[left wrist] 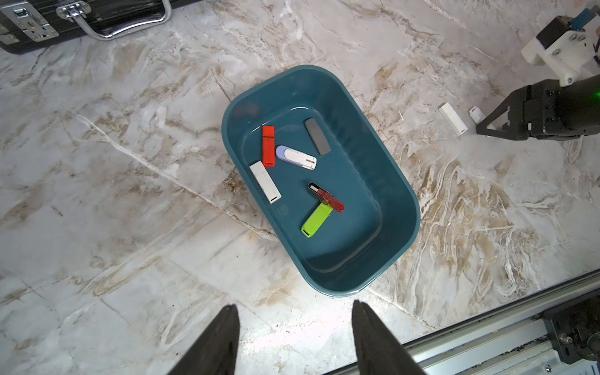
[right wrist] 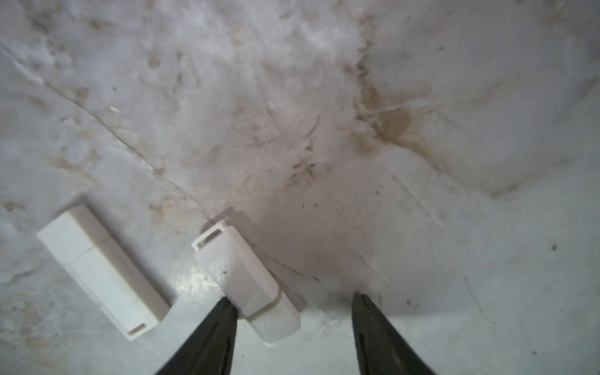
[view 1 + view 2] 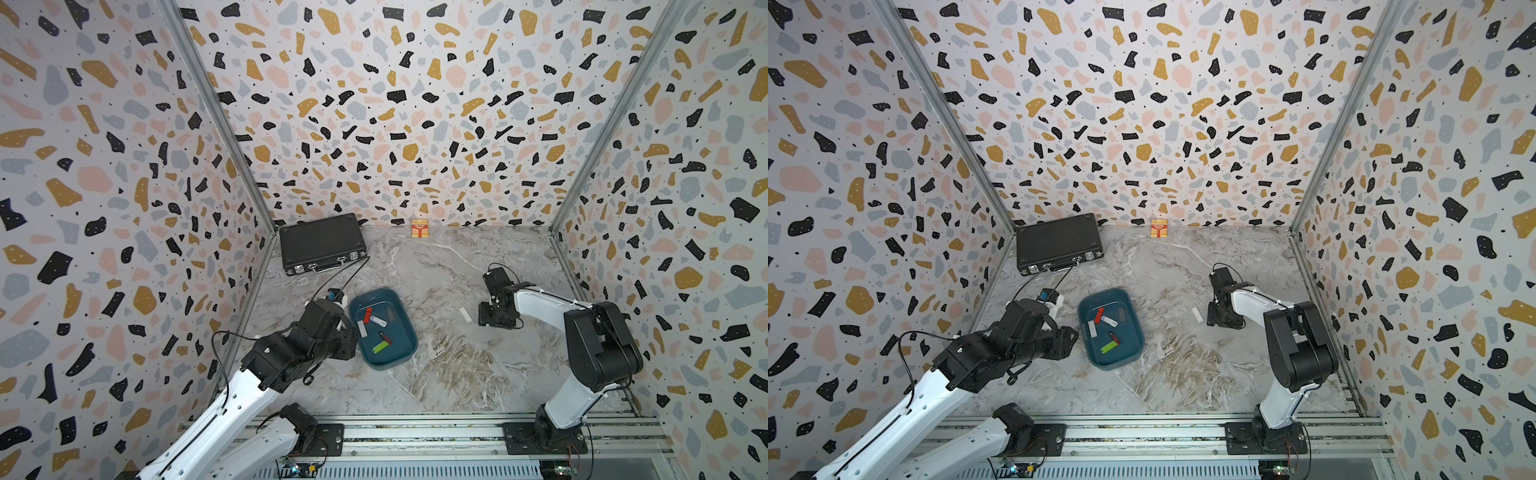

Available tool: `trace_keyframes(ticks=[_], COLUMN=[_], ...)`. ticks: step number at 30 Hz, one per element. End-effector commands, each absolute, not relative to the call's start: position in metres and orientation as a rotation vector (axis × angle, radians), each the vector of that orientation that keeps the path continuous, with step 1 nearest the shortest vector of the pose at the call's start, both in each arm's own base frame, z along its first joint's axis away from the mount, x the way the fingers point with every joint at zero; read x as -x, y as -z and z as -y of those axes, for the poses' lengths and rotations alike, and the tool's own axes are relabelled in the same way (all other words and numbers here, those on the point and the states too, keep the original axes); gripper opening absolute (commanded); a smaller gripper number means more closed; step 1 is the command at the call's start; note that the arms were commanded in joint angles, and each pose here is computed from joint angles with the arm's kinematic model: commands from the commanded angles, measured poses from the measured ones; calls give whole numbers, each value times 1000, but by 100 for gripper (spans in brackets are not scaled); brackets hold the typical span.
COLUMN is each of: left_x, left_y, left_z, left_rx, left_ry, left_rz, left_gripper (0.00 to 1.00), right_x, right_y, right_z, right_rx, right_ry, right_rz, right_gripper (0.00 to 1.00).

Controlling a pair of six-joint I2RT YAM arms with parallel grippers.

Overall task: Put the usb flash drive into the storage box
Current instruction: Pick up the USB flash from the center of the board.

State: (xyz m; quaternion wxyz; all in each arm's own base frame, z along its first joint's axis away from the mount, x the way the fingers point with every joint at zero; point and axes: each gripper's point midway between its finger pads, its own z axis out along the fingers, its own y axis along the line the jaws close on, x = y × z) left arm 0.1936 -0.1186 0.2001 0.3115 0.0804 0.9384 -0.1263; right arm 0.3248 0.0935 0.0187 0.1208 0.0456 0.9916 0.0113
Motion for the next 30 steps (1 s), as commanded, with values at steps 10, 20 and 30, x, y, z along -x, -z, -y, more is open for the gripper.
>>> trace_keyframes(ticks=[10, 20, 30], left_x=[-197, -197, -198], left_y=[-199, -199, -199], left_z=[123, 122, 118], left_rx=[-235, -233, -212], left_ry=[351, 345, 320], left_rz=[-2463, -2463, -2459], left_gripper=[60, 60, 60], right_x=[-332, -333, -327], right_y=[-11, -12, -59], right_z=[-104, -118, -133], right_rx=[-39, -8, 39], right_ry=[-22, -114, -211], right_rz=[-2935, -2920, -2815], right_gripper=[54, 28, 22])
